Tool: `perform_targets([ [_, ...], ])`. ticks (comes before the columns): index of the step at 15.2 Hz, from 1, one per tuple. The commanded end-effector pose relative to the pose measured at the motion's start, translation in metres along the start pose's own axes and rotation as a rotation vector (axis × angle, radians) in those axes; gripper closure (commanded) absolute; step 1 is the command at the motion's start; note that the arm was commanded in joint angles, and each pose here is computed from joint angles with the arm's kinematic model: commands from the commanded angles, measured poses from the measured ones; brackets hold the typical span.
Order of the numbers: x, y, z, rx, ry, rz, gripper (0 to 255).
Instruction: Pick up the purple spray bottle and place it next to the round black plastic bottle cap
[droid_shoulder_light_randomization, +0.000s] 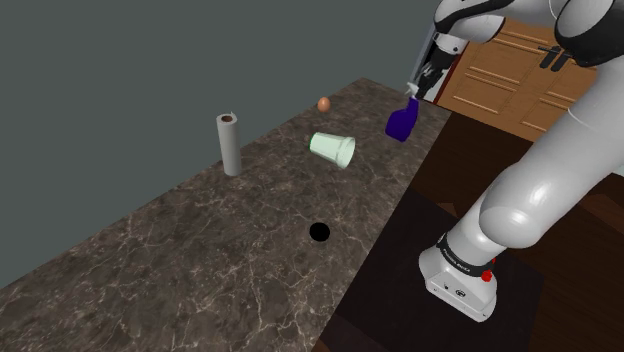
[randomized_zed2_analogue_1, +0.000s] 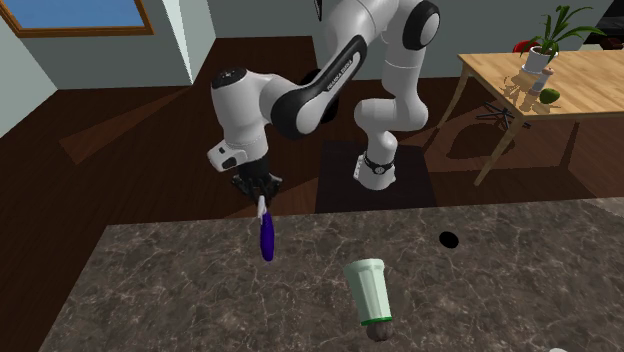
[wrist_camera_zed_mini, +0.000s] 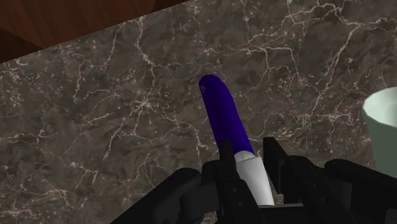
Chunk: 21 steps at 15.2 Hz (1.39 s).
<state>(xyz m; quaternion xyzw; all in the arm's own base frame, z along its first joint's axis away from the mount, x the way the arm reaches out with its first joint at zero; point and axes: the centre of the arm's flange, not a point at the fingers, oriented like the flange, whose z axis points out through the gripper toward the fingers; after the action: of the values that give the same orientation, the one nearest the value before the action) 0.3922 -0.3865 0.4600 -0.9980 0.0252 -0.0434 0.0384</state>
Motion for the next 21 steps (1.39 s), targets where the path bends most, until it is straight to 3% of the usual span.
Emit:
perform_targets([
  [1, 0.001, -0.001, -0.012, 0.0, 0.0, 0.0, 255],
  [21, 0.01, -0.009, -0.116, 0.0, 0.0, 0.0, 255],
])
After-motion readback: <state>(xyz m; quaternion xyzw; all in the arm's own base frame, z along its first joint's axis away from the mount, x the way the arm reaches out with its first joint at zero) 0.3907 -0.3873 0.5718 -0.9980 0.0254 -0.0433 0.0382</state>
